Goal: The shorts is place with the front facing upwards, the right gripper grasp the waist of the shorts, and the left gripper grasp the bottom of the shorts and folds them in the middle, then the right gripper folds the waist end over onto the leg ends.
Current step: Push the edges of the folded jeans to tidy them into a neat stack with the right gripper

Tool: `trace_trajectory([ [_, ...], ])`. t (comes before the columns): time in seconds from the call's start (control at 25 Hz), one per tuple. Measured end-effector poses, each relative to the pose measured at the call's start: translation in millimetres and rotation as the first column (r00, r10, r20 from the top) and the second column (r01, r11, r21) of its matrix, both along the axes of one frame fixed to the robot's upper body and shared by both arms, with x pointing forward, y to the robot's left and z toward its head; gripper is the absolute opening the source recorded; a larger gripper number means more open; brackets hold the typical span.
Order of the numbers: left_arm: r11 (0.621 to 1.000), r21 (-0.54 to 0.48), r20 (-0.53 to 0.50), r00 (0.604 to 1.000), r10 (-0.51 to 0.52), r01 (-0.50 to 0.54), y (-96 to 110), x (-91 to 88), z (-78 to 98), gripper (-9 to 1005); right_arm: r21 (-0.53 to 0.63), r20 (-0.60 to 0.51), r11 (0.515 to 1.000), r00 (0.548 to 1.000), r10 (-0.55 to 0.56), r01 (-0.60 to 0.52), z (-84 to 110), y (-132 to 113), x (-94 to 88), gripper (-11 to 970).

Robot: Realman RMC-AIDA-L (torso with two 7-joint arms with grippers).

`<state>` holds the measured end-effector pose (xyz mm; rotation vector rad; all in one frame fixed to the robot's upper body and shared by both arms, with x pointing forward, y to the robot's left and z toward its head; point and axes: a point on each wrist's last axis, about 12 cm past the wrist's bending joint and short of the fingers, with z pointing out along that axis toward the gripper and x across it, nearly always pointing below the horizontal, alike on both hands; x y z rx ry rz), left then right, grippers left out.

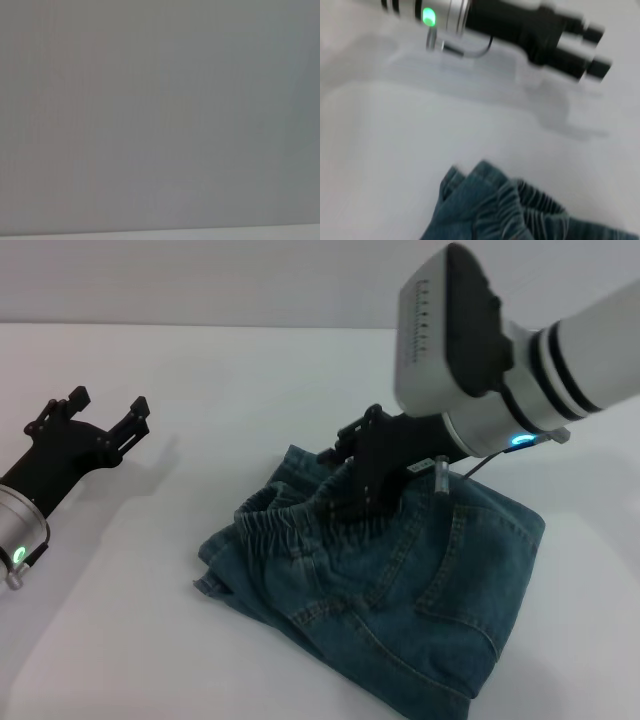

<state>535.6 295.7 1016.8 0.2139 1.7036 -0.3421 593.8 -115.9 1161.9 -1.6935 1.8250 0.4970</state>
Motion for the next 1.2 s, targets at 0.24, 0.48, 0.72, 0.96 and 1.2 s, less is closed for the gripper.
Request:
trace_trajectory([
  [0.24,1.000,0.000,0.002,1.000,0.003,-0.003,1.1,0.3,0.5,843,0.053,0.016,0.998,1.000,0.021,-0.022,3.6,-13.0,-14.0,544],
  [0.48,1.000,0.000,0.010,1.000,0.002,-0.002,1.3,2.6,2.8,843,-0.023,-0.128,0.995,0.987,0.093,-0.097,7.9,-21.4,-30.1,545],
  [0.72,1.000,-0.006,0.018,1.000,0.008,-0.008,0.4,5.7,5.0,843,-0.164,-0.165,0.983,0.985,0.057,-0.085,7.0,-19.8,-24.0,546],
  [0.96,1.000,-0.008,0.018,1.000,0.008,-0.008,0.0,5.7,5.0,843,-0.179,-0.157,0.982,0.987,0.032,-0.060,-5.6,-11.0,-15.2,545],
  [1.2,1.000,-0.016,0.018,1.000,0.021,-0.021,2.2,4.0,4.5,843,-0.182,-0.095,0.983,0.995,0.013,-0.030,-13.0,-0.5,-5.9,544],
])
